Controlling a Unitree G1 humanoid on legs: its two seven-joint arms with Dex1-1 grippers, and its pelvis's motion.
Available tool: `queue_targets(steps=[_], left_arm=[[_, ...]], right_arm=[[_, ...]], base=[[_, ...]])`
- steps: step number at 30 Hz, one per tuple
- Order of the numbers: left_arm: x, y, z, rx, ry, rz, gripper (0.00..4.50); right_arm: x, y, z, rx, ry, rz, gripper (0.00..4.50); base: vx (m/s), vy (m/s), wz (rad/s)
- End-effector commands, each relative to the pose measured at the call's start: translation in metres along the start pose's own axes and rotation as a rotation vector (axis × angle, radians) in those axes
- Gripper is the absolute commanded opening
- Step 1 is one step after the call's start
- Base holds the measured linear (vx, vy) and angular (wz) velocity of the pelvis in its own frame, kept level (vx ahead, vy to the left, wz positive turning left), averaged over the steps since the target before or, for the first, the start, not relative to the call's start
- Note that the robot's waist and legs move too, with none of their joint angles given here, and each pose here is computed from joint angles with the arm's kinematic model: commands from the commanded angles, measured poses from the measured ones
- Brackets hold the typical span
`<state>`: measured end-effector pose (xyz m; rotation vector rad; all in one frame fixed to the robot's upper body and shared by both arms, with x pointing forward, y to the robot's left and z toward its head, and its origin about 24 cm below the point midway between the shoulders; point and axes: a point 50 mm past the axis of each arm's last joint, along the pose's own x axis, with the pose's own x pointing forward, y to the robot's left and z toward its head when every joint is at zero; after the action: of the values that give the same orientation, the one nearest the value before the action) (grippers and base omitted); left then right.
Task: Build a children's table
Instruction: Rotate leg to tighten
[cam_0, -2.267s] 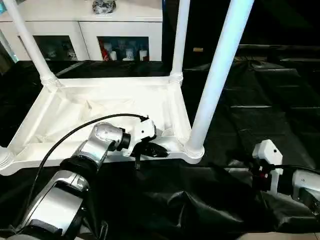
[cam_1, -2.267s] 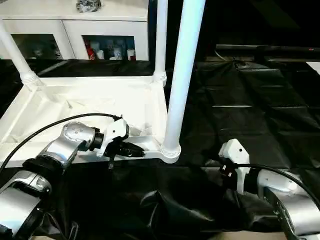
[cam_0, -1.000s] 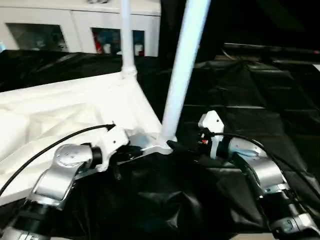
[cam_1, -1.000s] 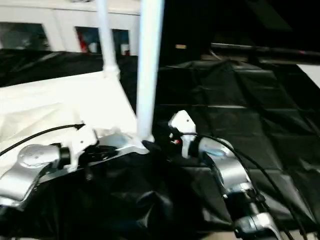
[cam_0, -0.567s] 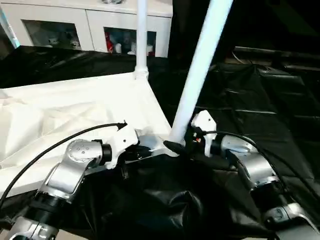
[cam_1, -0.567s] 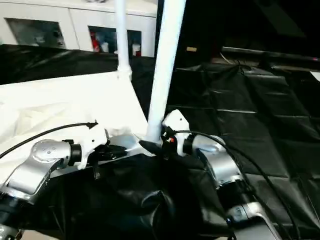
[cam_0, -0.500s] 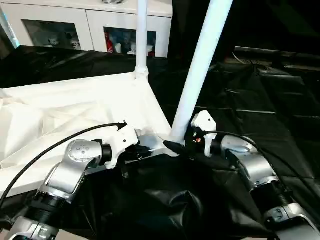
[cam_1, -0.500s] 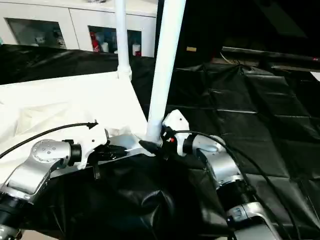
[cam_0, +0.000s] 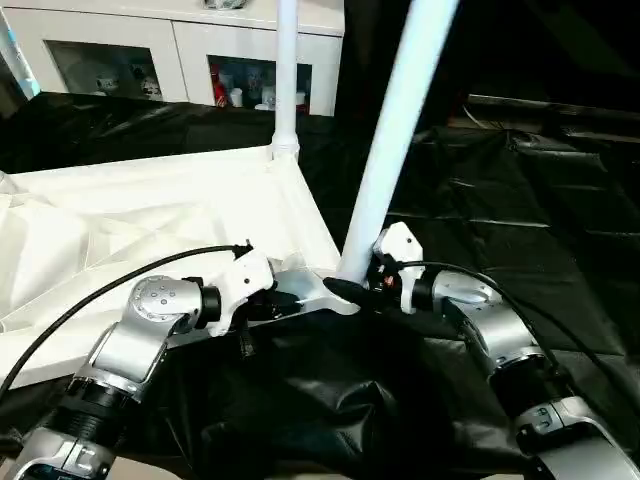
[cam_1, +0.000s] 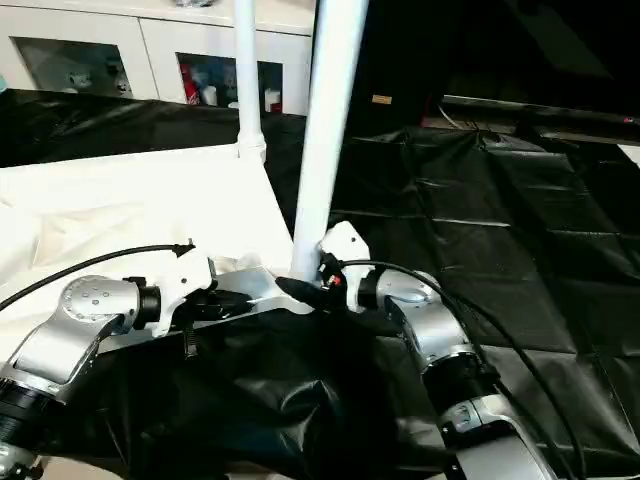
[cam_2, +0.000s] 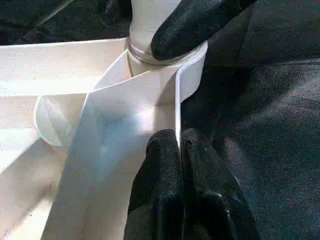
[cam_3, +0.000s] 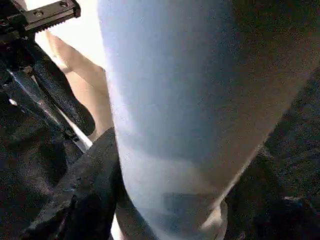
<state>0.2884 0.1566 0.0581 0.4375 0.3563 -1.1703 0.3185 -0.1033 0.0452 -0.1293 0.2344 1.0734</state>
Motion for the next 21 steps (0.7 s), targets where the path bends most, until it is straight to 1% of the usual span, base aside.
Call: queue_targets(steps=[1,2,3,7,9,13,15,16,17,18,21], left_arm=[[0.008,-0.007,-0.001,-0.001,-0.013,-0.071,0.00],[0.010,-0.007,0.000,-0.010,-0.021,-0.063,0.00],[0.011,-0.006,0.000,-0.015,-0.025,-0.059,0.00],[0.021,0.002,0.002,-0.041,-0.017,0.023,0.00],[0.028,0.009,0.003,-0.055,-0.001,0.090,0.00],[0.046,0.019,0.012,-0.086,-0.016,0.190,0.00],[0.056,0.022,0.020,-0.091,-0.026,0.226,0.00],[0.056,0.022,0.020,-0.091,-0.026,0.226,0.00],[0.069,0.024,0.030,-0.081,-0.033,0.249,0.00],[0.069,0.024,0.030,-0.081,-0.033,0.249,0.00],[0.080,0.025,0.039,-0.064,-0.044,0.267,0.00]], right_arm=[[-0.001,-0.004,0.000,-0.008,0.013,-0.010,2.78],[0.000,-0.002,-0.002,0.002,0.013,-0.008,2.68],[0.000,-0.002,-0.003,0.005,0.013,-0.009,2.47],[0.004,0.000,-0.009,0.057,0.010,-0.057,2.32],[0.008,0.000,-0.013,0.082,0.015,-0.118,2.13],[0.020,0.000,-0.018,0.172,0.013,-0.266,2.00],[0.029,0.001,-0.019,0.222,0.019,-0.355,1.99],[0.029,0.001,-0.019,0.222,0.019,-0.355,1.99],[0.041,0.003,-0.017,0.255,0.025,-0.435,1.99],[0.041,0.003,-0.017,0.255,0.025,-0.435,1.99],[0.054,0.009,-0.012,0.248,0.024,-0.441,1.99]], base=[[0.000,0.000,0.00],[0.000,0.000,0.00],[0.000,0.000,0.00],[0.000,0.000,0.00],[0.000,0.000,0.00],[0.000,0.000,0.00],[0.000,0.000,0.00],[0.000,0.000,0.00],[0.000,0.000,0.00],[0.000,0.000,0.00],[0.000,0.000,0.00]])
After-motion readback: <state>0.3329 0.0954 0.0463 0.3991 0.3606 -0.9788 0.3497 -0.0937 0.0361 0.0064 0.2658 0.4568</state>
